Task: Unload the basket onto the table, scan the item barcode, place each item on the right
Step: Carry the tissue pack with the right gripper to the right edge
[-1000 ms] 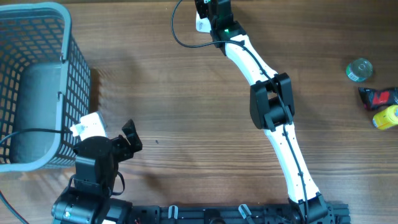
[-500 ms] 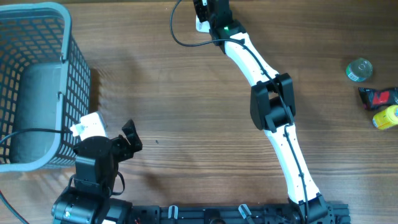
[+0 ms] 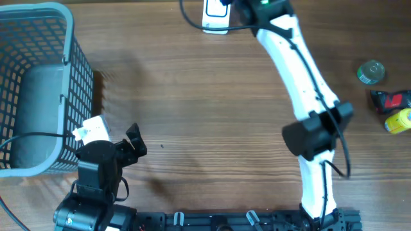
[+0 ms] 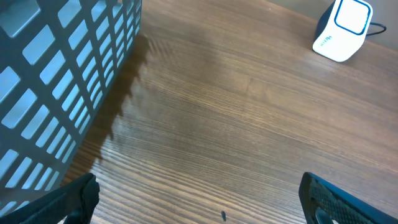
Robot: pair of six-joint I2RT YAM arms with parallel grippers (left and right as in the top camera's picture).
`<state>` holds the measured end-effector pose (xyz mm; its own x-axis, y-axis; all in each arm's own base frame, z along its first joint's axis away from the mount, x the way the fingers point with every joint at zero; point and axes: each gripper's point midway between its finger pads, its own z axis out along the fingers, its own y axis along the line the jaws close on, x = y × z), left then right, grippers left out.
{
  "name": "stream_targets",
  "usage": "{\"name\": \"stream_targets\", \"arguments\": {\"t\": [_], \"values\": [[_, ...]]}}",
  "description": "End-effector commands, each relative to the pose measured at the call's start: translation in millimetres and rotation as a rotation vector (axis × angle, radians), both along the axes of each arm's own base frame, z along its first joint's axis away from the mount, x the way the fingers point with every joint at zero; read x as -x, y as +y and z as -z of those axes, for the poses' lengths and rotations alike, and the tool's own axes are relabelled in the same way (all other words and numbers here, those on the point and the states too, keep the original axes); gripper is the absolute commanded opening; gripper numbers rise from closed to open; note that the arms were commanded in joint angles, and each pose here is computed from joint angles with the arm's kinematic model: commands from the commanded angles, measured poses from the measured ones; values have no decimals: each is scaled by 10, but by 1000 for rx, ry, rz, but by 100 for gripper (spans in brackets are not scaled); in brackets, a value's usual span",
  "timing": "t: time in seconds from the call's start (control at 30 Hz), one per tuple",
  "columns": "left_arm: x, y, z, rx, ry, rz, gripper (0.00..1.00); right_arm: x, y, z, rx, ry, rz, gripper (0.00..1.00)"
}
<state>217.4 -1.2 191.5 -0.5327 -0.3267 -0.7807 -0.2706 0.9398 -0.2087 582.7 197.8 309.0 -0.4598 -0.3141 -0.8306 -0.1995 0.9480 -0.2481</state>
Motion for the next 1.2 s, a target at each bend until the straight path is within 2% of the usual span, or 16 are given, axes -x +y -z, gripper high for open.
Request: {"name": "stream_targets", "arguments": {"t": [0.0, 0.17, 0.23, 0.47, 0.53, 0.6, 0.73, 0.87, 0.97, 1.17], "values": [[-7, 7, -14, 7, -4, -8, 100, 149, -935, -238, 147, -1, 288, 5], [-7, 7, -14, 7, -4, -7, 100, 359, -1802, -41, 192, 149, 449, 5], [-7, 7, -14, 7, -5, -7, 100, 459, -2279, 82, 135, 212, 557, 5], [-8, 7, -15, 7, -5, -7, 100, 689, -3519, 283, -47, 305, 699, 5], [-7, 7, -15, 7, -5, -8, 100, 802, -3911, 307, -86, 305, 761, 6], [-8, 7, -17, 7, -6, -8, 100, 902, -4272, 389, -161, 306, 790, 12], [-16, 5, -27, 9, -11, -8, 100, 1073, -4750, 658, -288, 330, 816, 21], [-42, -1, -62, 13, -29, -8, 100, 1276, -5117, 1178, -322, 401, 892, 22], [-54, -4, -80, 15, -38, -7, 100, 1364, -5212, 1674, -338, 467, 919, 22], [-54, -4, -80, 15, -38, -8, 100, 1439, -5170, 2526, -353, 533, 921, 31]]}}
